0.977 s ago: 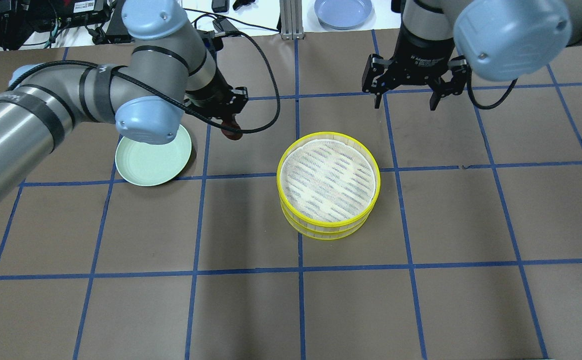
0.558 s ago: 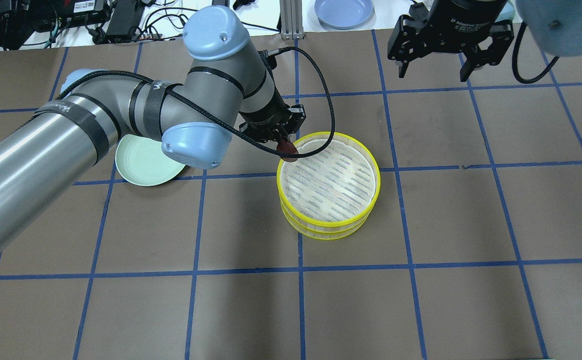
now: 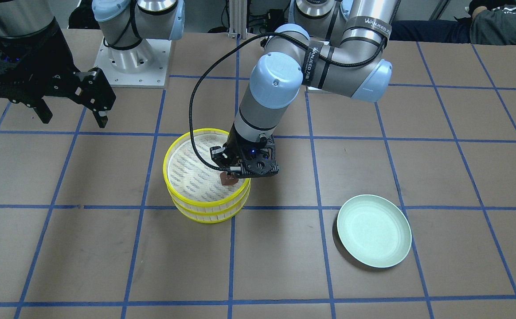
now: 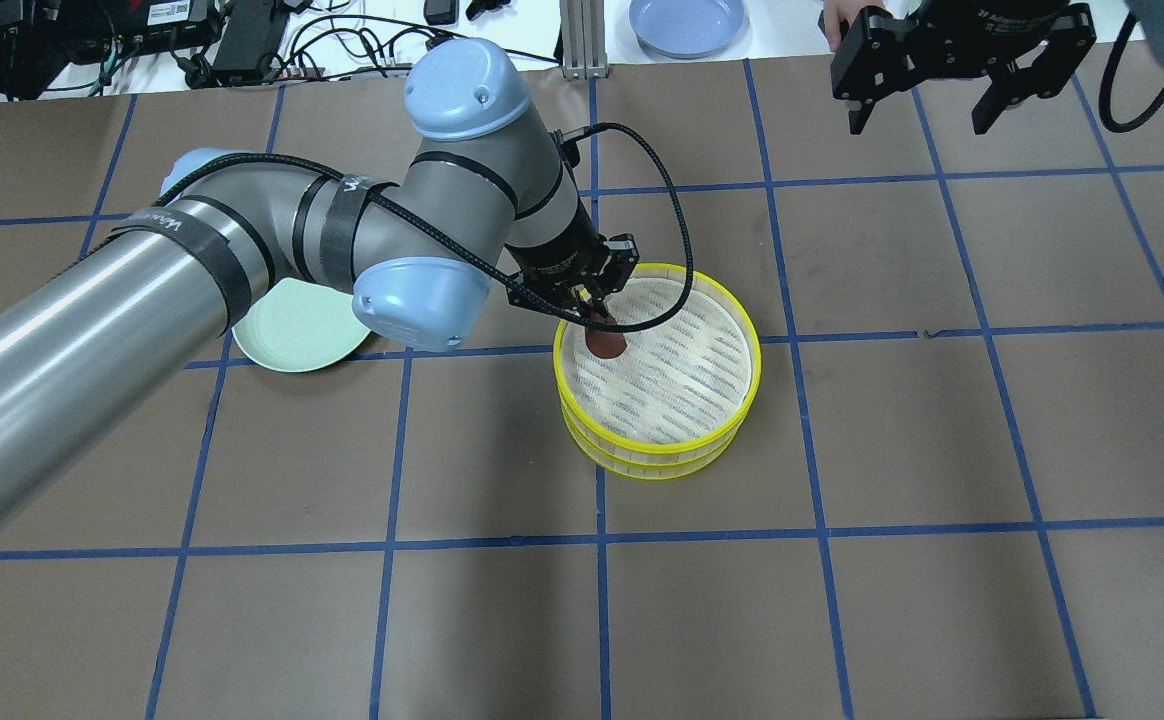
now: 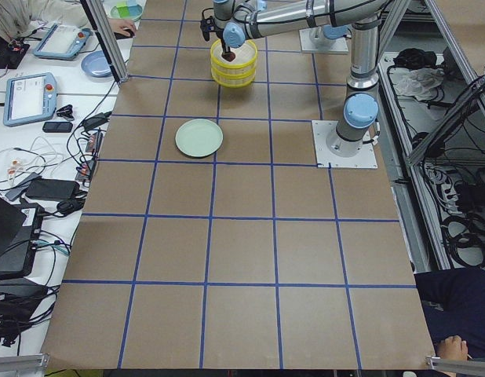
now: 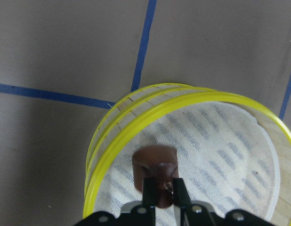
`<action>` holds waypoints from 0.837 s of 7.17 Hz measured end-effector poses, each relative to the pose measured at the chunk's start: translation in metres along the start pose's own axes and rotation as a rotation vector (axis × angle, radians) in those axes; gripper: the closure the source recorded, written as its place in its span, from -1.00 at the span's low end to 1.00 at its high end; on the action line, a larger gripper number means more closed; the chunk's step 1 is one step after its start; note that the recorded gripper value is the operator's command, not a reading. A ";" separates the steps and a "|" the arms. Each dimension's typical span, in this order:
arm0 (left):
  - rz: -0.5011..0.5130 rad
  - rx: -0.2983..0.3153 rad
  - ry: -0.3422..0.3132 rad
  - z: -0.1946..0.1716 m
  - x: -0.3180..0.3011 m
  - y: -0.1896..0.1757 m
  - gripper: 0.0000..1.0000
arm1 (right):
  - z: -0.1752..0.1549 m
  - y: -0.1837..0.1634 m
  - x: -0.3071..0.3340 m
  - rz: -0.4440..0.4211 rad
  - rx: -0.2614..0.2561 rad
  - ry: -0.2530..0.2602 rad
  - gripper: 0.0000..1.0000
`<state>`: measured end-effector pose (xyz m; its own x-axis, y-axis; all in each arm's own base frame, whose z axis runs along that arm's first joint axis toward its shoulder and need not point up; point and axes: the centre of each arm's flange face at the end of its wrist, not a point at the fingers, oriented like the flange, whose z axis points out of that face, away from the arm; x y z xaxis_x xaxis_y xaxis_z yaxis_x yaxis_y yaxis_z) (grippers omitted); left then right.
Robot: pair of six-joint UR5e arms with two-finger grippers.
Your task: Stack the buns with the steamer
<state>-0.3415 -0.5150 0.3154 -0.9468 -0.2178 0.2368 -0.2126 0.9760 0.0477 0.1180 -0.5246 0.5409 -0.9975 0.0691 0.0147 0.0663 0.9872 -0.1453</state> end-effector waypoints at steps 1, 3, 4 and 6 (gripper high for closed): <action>-0.020 -0.014 0.002 0.003 0.003 0.003 -1.00 | -0.002 0.000 0.001 -0.004 0.006 -0.001 -1.00; -0.028 -0.027 0.000 0.003 0.005 0.006 -1.00 | -0.004 0.000 0.001 0.001 0.019 -0.004 -1.00; -0.004 -0.019 0.002 -0.003 0.006 0.005 -1.00 | -0.007 0.001 0.000 0.004 0.026 -0.018 -1.00; 0.137 0.040 -0.032 -0.026 -0.007 -0.006 -1.00 | -0.008 0.002 -0.003 0.006 0.030 -0.048 -1.00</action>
<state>-0.3274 -0.5196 0.3390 -0.9746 -0.0836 0.2076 -0.0902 0.9957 -0.0222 0.1210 -0.5213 0.5482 -0.9971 0.0678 -0.0339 0.0727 0.9819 -0.1748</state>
